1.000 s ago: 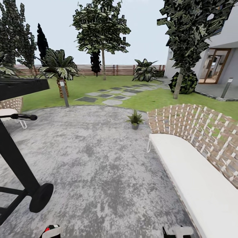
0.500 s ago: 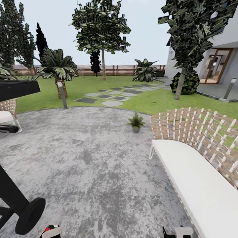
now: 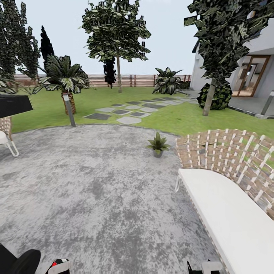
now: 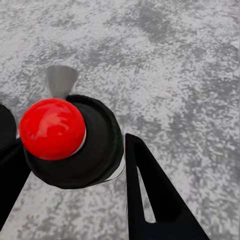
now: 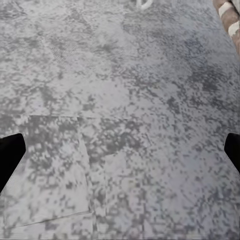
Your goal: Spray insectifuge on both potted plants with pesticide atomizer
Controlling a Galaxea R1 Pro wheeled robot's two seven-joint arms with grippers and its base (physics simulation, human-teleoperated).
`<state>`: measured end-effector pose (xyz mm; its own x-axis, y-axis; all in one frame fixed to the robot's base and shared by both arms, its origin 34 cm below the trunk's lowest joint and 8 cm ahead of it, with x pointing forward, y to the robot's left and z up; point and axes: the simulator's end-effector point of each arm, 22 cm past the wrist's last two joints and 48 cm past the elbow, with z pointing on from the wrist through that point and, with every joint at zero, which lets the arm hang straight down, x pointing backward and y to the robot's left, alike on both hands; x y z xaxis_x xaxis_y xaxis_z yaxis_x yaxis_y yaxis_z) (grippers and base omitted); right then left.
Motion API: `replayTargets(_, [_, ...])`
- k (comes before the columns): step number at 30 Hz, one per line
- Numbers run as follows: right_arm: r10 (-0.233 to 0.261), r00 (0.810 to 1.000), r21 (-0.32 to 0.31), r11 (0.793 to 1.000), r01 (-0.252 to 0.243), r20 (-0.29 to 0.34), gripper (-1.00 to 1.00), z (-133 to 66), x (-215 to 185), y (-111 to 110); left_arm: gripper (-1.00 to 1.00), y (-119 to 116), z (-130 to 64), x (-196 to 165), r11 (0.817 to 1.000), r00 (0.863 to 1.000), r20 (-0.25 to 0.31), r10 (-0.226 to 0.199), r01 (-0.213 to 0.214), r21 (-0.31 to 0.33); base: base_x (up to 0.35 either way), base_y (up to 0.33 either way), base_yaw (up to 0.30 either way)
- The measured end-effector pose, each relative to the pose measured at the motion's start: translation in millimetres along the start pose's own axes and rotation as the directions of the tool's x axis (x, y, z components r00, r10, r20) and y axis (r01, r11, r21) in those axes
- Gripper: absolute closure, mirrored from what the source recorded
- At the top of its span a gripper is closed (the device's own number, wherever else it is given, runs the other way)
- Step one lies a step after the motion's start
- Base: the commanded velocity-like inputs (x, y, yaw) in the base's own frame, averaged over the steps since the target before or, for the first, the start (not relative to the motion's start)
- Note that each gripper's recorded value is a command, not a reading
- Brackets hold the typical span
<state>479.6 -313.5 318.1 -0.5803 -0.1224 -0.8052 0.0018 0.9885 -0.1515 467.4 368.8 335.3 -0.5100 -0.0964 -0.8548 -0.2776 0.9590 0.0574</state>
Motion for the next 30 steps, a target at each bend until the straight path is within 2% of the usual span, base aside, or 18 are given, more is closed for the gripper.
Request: replayTargets(30, [0.000,1.000,0.000,1.000,0.000,0.000,-1.00,0.0,-0.1,0.1,1.00,0.2,-0.1,0.3,1.000,1.000,-0.001,0.000,0.000,0.000,0.339,0.002,0.002])
